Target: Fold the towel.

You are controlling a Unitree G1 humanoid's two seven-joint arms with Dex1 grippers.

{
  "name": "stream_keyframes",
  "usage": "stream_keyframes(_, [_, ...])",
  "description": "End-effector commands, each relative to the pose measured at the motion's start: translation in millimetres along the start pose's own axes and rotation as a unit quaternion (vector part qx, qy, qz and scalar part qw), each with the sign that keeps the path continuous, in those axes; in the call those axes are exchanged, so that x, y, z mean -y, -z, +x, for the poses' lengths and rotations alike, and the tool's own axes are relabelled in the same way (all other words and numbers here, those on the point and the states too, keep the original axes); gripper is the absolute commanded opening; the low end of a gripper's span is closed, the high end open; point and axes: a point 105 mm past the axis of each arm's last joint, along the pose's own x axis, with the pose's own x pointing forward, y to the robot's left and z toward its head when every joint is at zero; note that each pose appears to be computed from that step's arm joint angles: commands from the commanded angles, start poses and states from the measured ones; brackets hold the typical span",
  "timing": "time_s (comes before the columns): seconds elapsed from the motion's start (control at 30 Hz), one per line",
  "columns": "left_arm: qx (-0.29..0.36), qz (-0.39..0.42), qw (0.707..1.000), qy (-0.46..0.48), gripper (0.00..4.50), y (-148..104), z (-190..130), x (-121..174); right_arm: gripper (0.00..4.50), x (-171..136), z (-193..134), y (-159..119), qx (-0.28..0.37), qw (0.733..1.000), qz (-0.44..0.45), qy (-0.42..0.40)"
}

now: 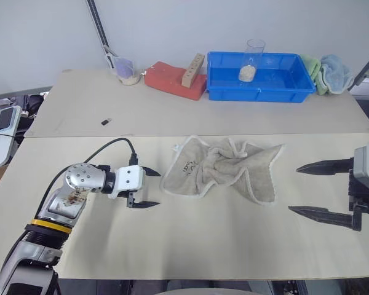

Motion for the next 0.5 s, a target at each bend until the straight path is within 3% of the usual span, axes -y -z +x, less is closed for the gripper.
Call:
stream_keyframes(0.03, [-0.007, 0.02, 1.0, -0.002, 4.5, 3.1, 13.2, -7.6, 4.44, -1.9, -2.5, -7.5, 0.007, 1.0, -0.006, 0.014])
stream_keyframes(0.07, [-0.01, 0.023, 1.0, 0.002, 4.5, 5.0, 17.5, -8.1, 4.44, -2.4, -1.6, -7.4, 0.007, 1.0, -0.003, 0.013])
stream_keyframes(0.17, [-0.014, 0.027, 0.999, 0.011, 3.77, 7.4, 28.8, -8.6, 4.5, -1.6, 4.0, -6.5, 0.009, 1.0, 0.001, 0.013])
stream_keyframes(0.43, [-0.018, 0.024, 0.999, 0.011, 0.07, 11.5, 25.8, -9.7, 4.5, 7.9, 24.3, 17.6, -0.031, 0.999, 0.008, 0.028])
stream_keyframes(0.5, [-0.018, 0.022, 1.0, 0.003, 0.07, 11.3, 21.9, -12.2, 4.5, 6.7, 31.9, 28.9, -0.048, 0.999, 0.002, 0.024])
